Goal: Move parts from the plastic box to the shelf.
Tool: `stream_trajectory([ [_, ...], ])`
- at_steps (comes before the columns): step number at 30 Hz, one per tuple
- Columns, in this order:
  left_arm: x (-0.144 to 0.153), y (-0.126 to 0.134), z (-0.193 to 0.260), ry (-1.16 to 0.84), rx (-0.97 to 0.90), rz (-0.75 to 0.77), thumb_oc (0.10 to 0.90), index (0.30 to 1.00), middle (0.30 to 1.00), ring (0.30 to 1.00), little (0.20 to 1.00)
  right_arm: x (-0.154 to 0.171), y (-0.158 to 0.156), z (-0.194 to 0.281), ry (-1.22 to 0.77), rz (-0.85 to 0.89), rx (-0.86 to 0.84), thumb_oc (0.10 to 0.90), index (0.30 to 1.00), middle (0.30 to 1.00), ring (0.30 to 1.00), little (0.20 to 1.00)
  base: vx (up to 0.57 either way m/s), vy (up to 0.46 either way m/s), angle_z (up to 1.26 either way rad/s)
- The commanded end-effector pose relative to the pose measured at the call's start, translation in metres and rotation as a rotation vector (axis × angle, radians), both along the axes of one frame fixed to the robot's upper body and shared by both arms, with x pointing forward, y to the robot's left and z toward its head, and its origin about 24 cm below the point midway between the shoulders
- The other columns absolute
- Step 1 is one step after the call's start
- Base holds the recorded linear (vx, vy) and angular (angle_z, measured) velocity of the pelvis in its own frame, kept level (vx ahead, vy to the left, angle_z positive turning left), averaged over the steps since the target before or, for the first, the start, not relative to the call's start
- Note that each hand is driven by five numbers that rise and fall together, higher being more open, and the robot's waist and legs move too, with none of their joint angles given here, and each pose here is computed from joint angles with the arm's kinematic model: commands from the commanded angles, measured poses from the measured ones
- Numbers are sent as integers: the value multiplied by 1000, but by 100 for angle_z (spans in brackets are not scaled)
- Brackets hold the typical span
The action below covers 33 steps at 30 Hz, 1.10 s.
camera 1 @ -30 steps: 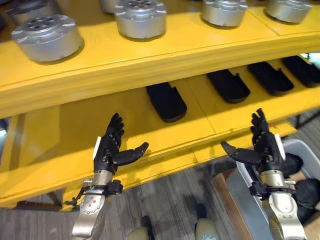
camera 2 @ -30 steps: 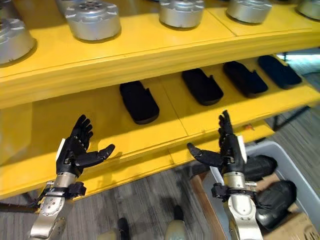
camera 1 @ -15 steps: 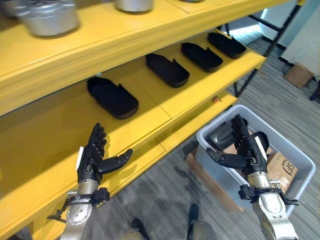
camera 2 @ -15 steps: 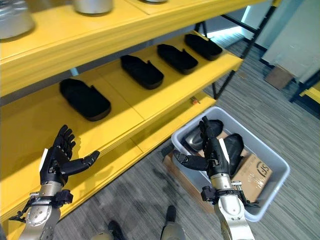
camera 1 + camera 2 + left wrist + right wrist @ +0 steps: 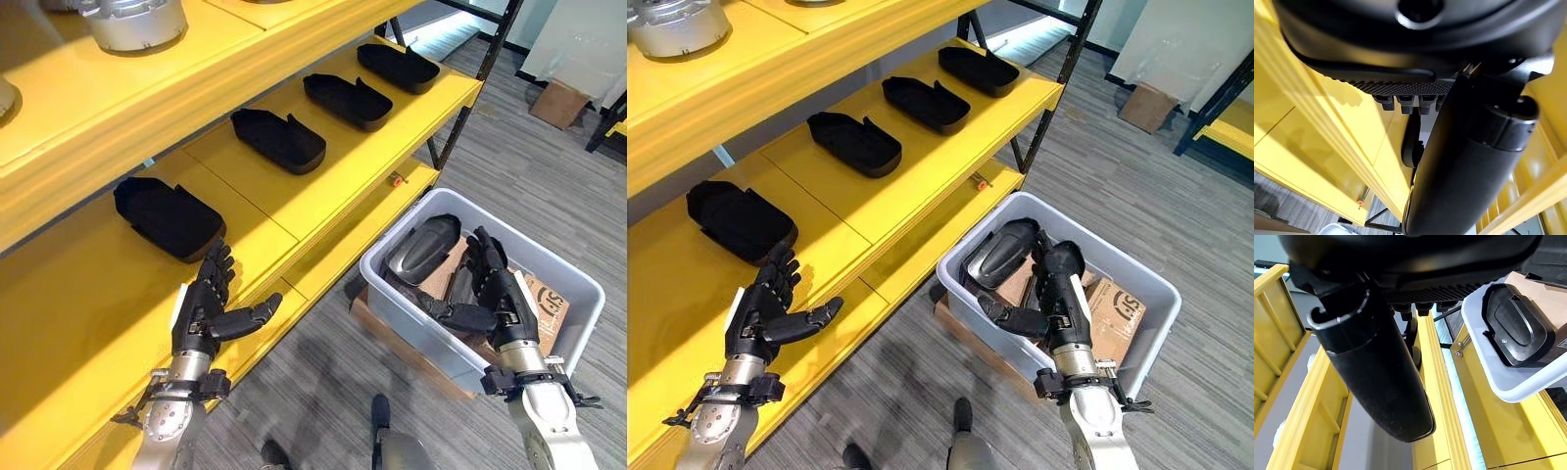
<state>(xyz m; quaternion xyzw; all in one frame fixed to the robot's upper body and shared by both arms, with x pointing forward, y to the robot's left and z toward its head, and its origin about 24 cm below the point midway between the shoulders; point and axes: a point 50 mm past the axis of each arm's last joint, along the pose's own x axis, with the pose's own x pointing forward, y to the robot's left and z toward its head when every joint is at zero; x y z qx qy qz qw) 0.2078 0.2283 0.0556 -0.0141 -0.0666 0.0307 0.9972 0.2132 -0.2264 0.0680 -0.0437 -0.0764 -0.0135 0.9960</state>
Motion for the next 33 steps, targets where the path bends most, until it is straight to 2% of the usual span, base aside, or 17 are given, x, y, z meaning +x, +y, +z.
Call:
stream_trajectory([
  [1,12,-9,47,-264,8,-64,900,1000,1000,1000,1000,0,-12,52,-298,-30,-9,900,1000,1000,1000,1000,0,-173,-5],
  [9,23,-22,52,-295,-31,-97,900,1000,1000,1000,1000,-2,-14,55,-320,-43,4,900,1000,1000,1000,1000,45,-175,-8],
  [16,16,-14,52,-288,-32,-50,900,1000,1000,1000,1000,4,-9,58,-346,-60,9,900,1000,1000,1000,1000,61,-199,-55],
  [26,17,-14,43,-269,-29,-11,900,1000,1000,1000,1000,16,1,55,-334,-16,-14,900,1000,1000,1000,1000,159,167,-73],
  [33,18,-10,51,-301,-28,-11,900,1000,1000,1000,1000,8,-3,44,-280,-26,32,900,1000,1000,1000,1000,148,242,-95],
])
